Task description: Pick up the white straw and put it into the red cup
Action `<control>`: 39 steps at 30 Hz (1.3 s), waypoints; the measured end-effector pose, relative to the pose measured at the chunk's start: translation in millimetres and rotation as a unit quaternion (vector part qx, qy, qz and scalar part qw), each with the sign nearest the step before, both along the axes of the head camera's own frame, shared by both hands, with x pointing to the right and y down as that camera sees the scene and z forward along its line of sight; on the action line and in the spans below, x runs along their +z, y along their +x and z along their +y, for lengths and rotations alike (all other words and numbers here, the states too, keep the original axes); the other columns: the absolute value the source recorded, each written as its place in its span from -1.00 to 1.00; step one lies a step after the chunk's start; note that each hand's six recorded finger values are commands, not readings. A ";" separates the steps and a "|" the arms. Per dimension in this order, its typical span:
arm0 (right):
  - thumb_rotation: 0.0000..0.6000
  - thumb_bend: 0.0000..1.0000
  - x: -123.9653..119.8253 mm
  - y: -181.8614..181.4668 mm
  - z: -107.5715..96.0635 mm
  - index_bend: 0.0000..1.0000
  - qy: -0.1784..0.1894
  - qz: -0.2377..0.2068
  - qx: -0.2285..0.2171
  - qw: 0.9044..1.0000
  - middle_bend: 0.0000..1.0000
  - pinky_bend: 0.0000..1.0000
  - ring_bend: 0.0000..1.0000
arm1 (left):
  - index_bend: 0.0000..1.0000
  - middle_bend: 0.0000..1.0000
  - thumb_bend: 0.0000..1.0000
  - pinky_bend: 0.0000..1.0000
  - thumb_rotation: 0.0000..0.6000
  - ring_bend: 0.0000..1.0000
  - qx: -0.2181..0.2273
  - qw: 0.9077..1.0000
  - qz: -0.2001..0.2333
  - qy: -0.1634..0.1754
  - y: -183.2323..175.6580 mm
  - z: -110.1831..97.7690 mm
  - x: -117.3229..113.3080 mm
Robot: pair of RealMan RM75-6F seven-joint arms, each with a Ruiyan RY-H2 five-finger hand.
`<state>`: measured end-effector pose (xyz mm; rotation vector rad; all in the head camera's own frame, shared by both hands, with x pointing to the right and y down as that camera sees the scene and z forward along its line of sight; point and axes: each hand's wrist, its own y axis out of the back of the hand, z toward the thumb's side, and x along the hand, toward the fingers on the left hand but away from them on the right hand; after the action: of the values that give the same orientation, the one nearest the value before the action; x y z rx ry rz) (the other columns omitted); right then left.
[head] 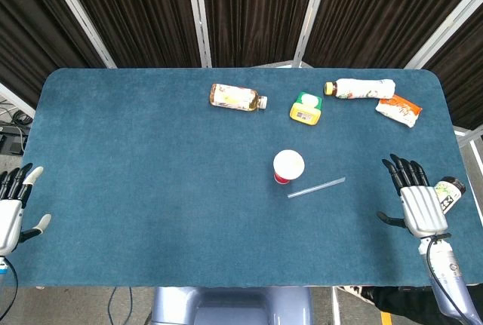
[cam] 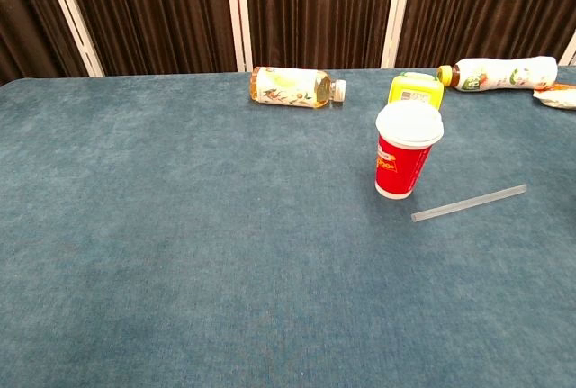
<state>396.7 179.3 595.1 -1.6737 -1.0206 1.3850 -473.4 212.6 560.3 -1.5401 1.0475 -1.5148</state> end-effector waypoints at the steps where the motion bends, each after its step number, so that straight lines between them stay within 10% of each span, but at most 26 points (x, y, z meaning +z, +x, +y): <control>1: 1.00 -0.80 0.2 0.0 0.1 -1.00 0.000 0.000 0.000 1.000 -1.00 -1.00 -1.00 | -0.90 -1.00 -0.41 -1.00 1.00 -1.00 0.000 1.000 0.000 0.000 0.1 0.0 -0.1; 17: 1.00 -0.79 -0.7 -3.9 -0.4 -0.98 0.000 -0.011 0.000 1.000 -1.00 -1.00 -1.00 | -0.90 -1.00 -0.41 -1.00 1.00 -1.00 -0.001 1.000 -0.001 0.001 0.1 0.2 0.0; 26: 1.00 -0.74 -0.2 -32.6 -7.4 -0.24 -0.009 -0.080 0.002 0.997 -0.87 -1.00 -1.00 | -0.89 -1.00 -0.41 -1.00 1.00 -1.00 0.000 1.000 -0.002 0.002 0.5 0.7 -0.3; 39: 1.00 -0.70 44.0 -100.6 -14.3 -0.13 -0.056 -0.096 -0.040 0.993 -0.77 -1.00 -1.00 | -0.89 -1.00 -0.41 -1.00 1.00 -1.00 0.000 1.000 0.002 0.001 -0.4 0.7 -0.4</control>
<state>296.1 164.9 639.1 -1.9400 -0.9863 1.2678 -473.8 213.3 559.9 -1.5421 1.0508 -1.5105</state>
